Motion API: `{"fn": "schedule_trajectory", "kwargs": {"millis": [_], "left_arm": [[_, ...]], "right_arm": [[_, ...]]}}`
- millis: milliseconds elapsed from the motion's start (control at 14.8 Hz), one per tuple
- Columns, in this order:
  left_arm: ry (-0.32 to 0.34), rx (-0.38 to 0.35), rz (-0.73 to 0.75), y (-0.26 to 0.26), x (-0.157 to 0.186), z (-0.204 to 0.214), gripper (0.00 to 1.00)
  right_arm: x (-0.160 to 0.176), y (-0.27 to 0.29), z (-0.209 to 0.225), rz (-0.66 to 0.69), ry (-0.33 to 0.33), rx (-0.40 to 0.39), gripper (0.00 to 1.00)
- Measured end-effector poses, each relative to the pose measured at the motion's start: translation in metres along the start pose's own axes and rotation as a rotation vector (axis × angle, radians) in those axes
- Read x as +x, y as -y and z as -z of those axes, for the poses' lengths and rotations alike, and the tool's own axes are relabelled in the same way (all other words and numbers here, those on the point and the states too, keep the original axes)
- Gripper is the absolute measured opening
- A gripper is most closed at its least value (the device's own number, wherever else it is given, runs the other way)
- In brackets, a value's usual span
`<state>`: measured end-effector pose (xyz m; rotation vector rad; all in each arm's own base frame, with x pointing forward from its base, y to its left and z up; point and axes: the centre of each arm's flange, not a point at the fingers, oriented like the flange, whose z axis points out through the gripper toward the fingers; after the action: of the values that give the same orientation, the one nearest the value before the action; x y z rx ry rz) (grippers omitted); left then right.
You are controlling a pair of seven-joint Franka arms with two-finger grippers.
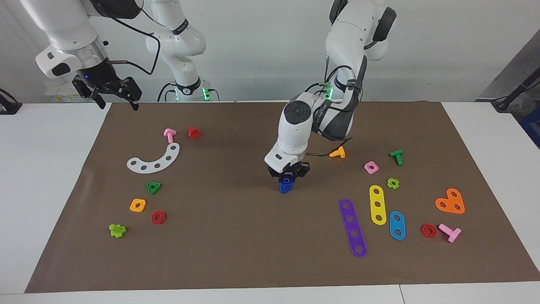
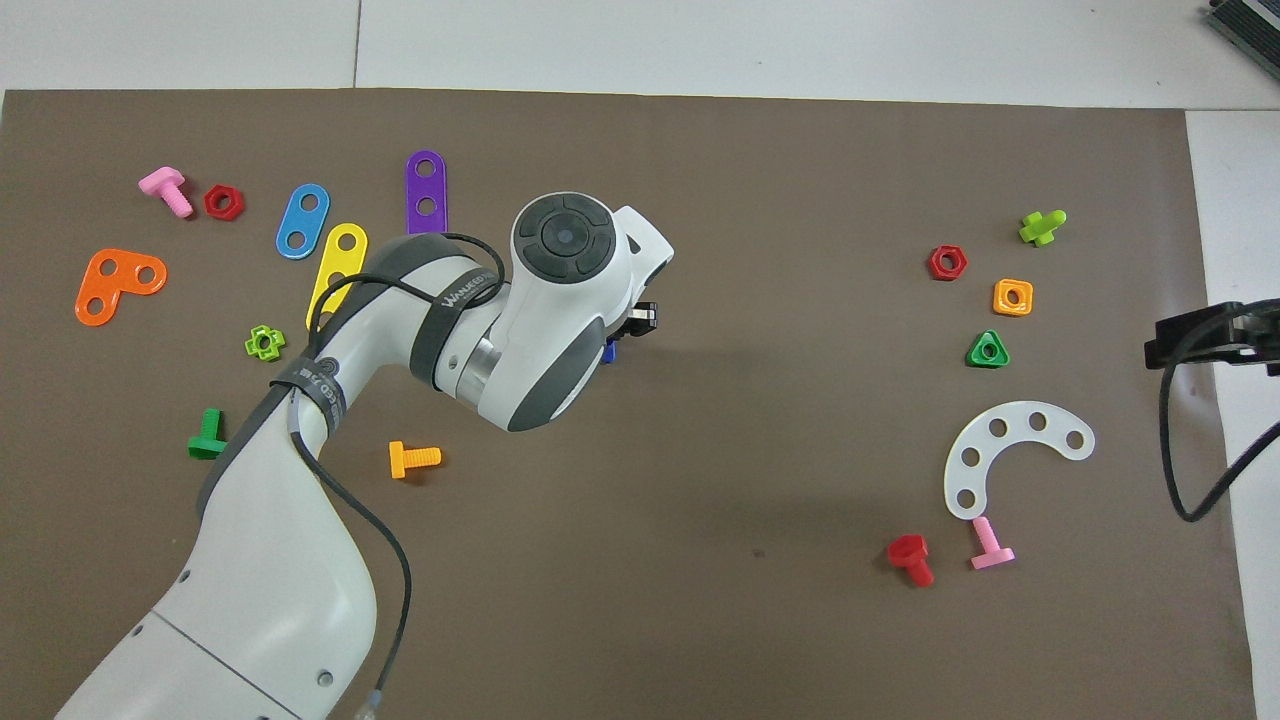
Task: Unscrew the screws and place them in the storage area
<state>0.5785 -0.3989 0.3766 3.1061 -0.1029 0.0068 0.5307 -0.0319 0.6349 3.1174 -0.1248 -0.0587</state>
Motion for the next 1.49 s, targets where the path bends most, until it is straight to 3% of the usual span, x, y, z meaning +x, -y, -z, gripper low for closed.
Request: {"fn": "schedule_trajectory", "kwargs": {"millis": [203, 407, 746, 1085, 1356, 1492], "left_arm": [[0.005, -0.041, 0.072, 0.025, 0.021, 0.030, 0.47], [0.010, -0.034, 0.130, 0.093, 0.039, 0.057, 0.47], [0.105, 0.008, 0.040, 0.194, 0.015, 0.024, 0.47], [0.004, -0.010, 0.012, 0.226, -0.027, -0.044, 0.47], [-0.021, -0.012, 0.010, 0.228, -0.036, -0.046, 0.47], [-0.029, -0.013, 0.008, 0.227, -0.036, -0.042, 0.62]], "right_arm": [[0.000, 0.000, 0.000, 0.000, 0.000, 0.000, 1.00], [0.000, 0.000, 0.000, 0.000, 0.000, 0.000, 1.00], [0.000, 0.000, 0.000, 0.000, 0.000, 0.000, 1.00], [0.001, 0.020, 0.002, 0.036, -0.019, 0.002, 1.00], [0.004, 0.083, -0.009, 0.046, -0.045, 0.013, 1.00], [0.015, 0.125, -0.032, 0.029, -0.053, 0.048, 1.00]]}}
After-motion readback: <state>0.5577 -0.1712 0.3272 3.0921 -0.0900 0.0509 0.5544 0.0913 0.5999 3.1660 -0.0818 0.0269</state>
